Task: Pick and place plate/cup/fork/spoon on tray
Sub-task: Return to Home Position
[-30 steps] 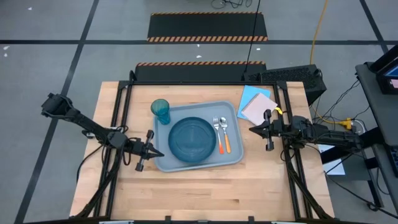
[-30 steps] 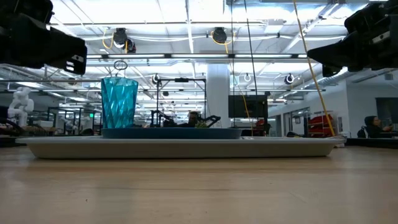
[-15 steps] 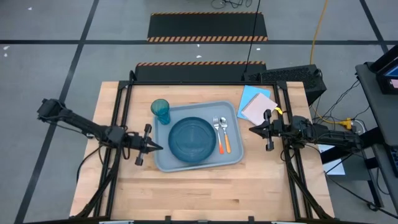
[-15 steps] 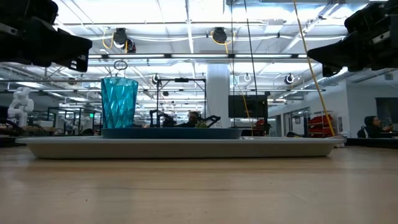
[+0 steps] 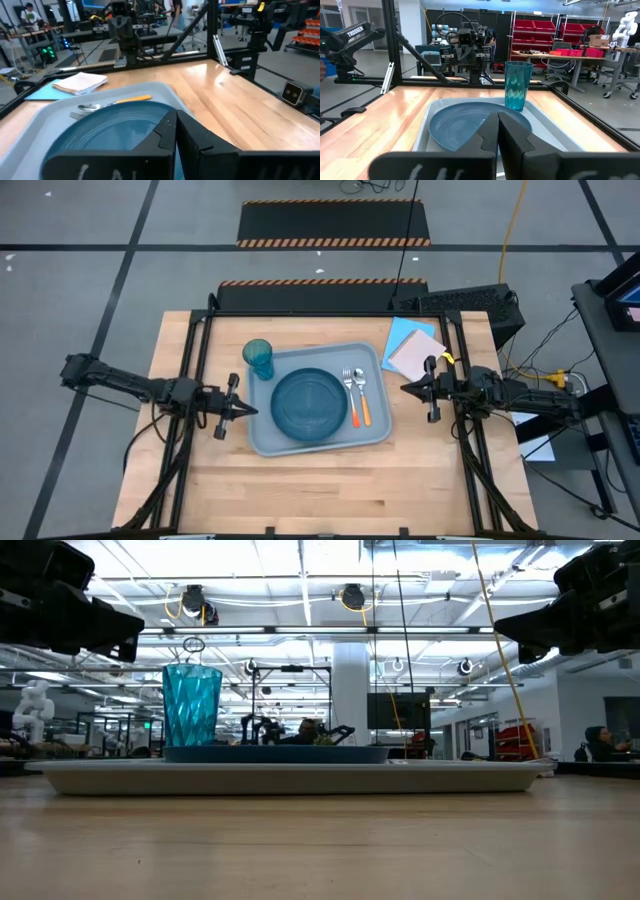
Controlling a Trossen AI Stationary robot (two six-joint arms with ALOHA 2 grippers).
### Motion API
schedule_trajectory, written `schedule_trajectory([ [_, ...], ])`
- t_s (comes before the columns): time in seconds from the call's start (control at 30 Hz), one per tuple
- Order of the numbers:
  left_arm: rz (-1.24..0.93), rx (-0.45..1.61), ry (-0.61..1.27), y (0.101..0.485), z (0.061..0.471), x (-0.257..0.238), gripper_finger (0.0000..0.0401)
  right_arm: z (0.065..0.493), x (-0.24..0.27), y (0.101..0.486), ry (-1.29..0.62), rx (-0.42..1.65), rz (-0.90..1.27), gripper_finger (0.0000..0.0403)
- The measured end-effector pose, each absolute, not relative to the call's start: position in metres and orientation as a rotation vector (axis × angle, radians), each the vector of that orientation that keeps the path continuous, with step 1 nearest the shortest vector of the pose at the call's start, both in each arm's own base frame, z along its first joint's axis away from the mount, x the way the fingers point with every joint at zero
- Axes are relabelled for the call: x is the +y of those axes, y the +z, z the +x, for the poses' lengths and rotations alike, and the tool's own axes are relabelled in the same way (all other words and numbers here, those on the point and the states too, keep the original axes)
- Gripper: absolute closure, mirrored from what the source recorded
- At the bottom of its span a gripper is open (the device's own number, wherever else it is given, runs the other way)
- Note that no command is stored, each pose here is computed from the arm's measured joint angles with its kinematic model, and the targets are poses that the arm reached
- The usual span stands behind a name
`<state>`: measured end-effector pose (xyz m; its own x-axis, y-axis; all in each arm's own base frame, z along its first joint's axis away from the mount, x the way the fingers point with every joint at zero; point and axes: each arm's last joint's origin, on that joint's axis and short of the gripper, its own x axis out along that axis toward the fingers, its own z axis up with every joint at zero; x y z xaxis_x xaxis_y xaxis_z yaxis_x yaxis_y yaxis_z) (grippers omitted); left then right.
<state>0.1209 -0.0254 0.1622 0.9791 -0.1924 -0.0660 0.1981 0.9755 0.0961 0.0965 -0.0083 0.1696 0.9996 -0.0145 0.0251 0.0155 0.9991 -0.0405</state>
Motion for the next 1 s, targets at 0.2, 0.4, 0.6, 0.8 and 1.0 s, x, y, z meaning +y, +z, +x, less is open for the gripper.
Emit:
schedule_trajectory([
  [0.2,0.118,0.036,-0.164,0.165,0.112,-0.019,0.0391,0.097,-0.008,0.170,-0.015,-0.025,-0.041,0.0403],
  [0.4,0.122,-0.005,-0.212,0.167,0.103,-0.016,0.0391,0.096,-0.008,0.170,-0.015,-0.025,-0.041,0.0403],
  [0.6,0.120,-0.024,-0.192,0.168,0.097,-0.013,0.0391,0.096,-0.008,0.170,-0.015,-0.025,-0.041,0.0403],
  [0.8,0.109,-0.026,-0.172,0.168,0.097,-0.011,0.0391,0.096,-0.008,0.170,-0.015,-0.026,-0.041,0.0403],
  [1.0,0.071,-0.020,-0.151,0.168,0.098,-0.009,0.0391,0.096,-0.008,0.170,-0.015,-0.027,-0.041,0.0403],
])
